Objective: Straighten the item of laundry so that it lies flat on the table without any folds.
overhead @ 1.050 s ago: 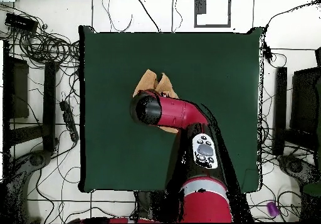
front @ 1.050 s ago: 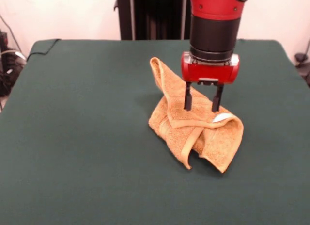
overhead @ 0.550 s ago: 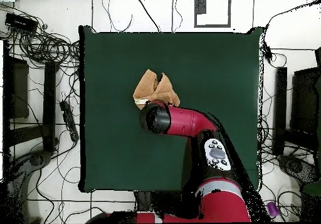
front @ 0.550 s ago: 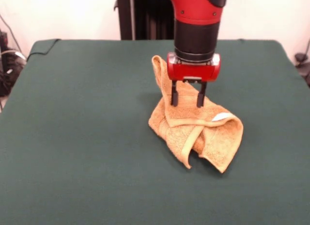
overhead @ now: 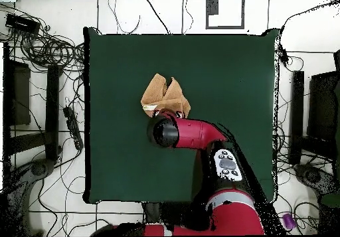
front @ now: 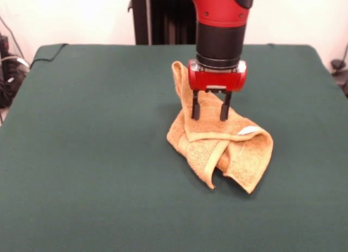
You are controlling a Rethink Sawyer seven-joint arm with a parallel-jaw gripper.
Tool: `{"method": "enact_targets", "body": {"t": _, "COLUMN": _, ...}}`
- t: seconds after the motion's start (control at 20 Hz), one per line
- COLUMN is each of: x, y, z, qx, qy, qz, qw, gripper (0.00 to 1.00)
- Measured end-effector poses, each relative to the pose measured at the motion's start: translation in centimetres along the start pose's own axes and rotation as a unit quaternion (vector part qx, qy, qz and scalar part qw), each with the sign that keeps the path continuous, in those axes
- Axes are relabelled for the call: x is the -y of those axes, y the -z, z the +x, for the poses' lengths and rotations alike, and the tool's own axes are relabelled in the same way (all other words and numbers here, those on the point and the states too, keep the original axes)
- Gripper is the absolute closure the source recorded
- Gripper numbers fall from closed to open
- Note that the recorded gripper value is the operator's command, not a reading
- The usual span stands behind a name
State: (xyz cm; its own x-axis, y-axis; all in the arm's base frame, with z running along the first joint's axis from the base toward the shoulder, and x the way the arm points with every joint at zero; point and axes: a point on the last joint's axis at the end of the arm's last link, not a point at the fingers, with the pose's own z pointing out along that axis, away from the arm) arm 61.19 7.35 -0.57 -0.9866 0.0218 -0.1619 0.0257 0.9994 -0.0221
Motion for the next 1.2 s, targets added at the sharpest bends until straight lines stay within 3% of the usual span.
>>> {"method": "enact_targets", "body": {"t": 0.5, "x": -1.6, "y": -1.6, "z": 0.8, "qx": 0.019, "qy": 0.012, "qz": -0.002, "qw": 0.9998, "gripper": 0.0}}
{"method": "enact_targets", "body": {"t": 0.55, "x": -1.7, "y": -1.7, "z": 1.0, "qx": 0.019, "qy": 0.013, "qz": -0.002, "qw": 0.9997, "gripper": 1.0}}
{"method": "enact_targets", "body": {"t": 1.2, "x": -2.5, "y": -1.8, "z": 1.2, "qx": 0.025, "qy": 0.024, "qz": 0.002, "qw": 0.9994, "gripper": 1.0}}
